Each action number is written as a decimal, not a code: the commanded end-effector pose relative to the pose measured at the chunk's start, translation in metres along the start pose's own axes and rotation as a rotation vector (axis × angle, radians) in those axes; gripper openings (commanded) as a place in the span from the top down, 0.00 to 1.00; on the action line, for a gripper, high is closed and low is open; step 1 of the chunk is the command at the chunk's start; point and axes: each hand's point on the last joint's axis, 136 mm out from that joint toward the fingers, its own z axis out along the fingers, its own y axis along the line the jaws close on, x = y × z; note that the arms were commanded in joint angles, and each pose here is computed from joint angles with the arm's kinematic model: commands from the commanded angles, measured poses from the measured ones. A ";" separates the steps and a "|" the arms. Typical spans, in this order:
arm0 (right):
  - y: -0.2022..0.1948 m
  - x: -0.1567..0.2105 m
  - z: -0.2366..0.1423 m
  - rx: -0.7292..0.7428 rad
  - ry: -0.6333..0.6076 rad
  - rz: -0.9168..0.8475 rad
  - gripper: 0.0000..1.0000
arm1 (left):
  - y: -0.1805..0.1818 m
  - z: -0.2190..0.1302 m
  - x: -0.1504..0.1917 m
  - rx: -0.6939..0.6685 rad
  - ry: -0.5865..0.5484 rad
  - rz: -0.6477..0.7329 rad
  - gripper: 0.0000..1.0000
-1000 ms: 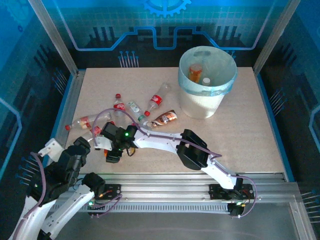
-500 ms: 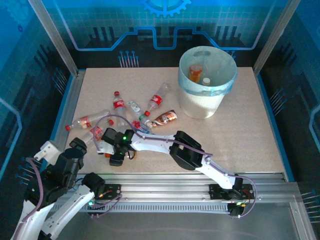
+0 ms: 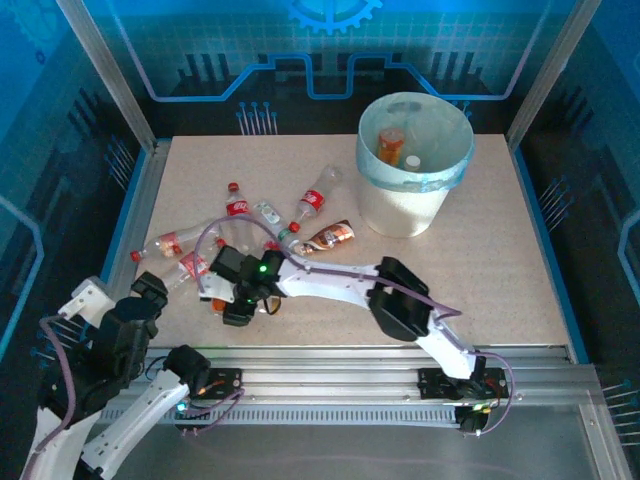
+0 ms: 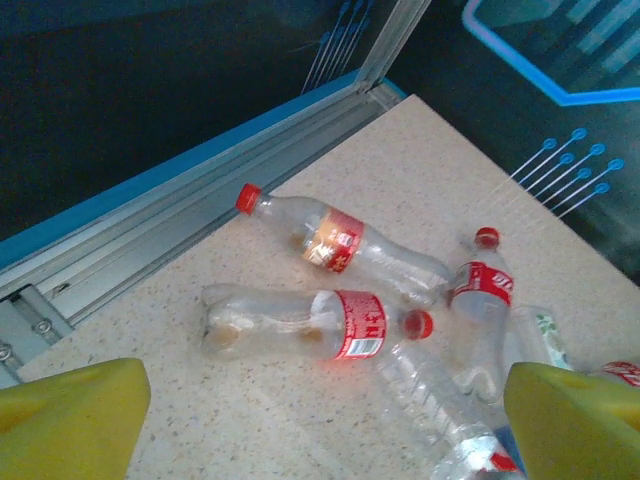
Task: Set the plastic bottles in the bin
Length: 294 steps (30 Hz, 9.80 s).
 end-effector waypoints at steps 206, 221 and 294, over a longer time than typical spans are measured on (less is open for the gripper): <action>-0.072 0.102 -0.453 0.877 -0.536 0.332 0.09 | -0.460 -0.055 -0.061 1.147 0.324 0.208 0.44; -0.139 0.170 -0.472 0.818 -0.470 0.778 0.14 | -0.619 -0.021 0.017 1.245 0.075 0.397 0.43; -0.128 0.029 -0.101 0.206 -0.003 0.476 0.20 | -0.124 0.039 0.009 0.135 0.213 0.415 0.08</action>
